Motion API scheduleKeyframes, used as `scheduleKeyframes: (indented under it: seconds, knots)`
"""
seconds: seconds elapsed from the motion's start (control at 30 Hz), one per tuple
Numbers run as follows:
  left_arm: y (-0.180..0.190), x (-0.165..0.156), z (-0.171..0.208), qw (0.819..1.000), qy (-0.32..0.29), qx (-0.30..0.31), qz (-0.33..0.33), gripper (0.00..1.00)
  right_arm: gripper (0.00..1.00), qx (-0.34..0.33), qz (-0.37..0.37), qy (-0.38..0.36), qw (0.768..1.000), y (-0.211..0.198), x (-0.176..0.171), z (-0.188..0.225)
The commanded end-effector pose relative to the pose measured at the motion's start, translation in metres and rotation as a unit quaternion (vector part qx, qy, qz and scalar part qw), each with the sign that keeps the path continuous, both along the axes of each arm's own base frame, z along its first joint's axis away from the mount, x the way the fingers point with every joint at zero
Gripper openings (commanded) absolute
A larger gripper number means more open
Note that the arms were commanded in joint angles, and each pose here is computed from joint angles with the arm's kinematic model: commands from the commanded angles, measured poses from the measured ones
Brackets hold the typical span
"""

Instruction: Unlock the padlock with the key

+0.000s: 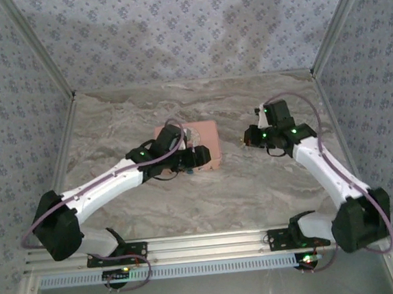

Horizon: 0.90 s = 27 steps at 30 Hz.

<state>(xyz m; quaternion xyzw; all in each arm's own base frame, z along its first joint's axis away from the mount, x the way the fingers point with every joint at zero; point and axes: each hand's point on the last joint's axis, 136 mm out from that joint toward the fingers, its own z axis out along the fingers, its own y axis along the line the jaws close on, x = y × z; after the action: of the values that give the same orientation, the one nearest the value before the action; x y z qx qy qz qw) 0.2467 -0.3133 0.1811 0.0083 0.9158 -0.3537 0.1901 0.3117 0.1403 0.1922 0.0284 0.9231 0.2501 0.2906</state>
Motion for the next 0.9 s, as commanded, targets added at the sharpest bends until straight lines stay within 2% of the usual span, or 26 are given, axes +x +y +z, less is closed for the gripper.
scheduleKeyframes:
  seconds: [0.0, 0.2, 0.37, 0.7, 0.87]
  knots:
    - [-0.014, 0.013, 0.062, 0.995, -0.054, -0.086, -0.018, 0.71, 0.0, 0.027, 0.004, -0.064, 0.998, 0.005, -0.005, 0.044]
    - [-0.028, 0.018, 0.121, 0.98, -0.113, -0.153, -0.054, 0.62, 0.0, 0.057, 0.016, -0.152, 0.987, 0.013, -0.018, 0.105]
    - [-0.043, 0.015, 0.158, 0.961, -0.146, -0.22, -0.088, 0.56, 0.0, 0.079, 0.036, -0.185, 0.979, 0.029, -0.03, 0.132]
    - [-0.068, 0.002, 0.179, 0.946, -0.164, -0.249, -0.13, 0.52, 0.0, 0.106, 0.062, -0.211, 0.97, 0.051, -0.043, 0.154]
    - [-0.078, -0.005, 0.183, 0.941, -0.163, -0.257, -0.149, 0.45, 0.0, 0.116, 0.062, -0.214, 0.968, 0.054, -0.044, 0.157]
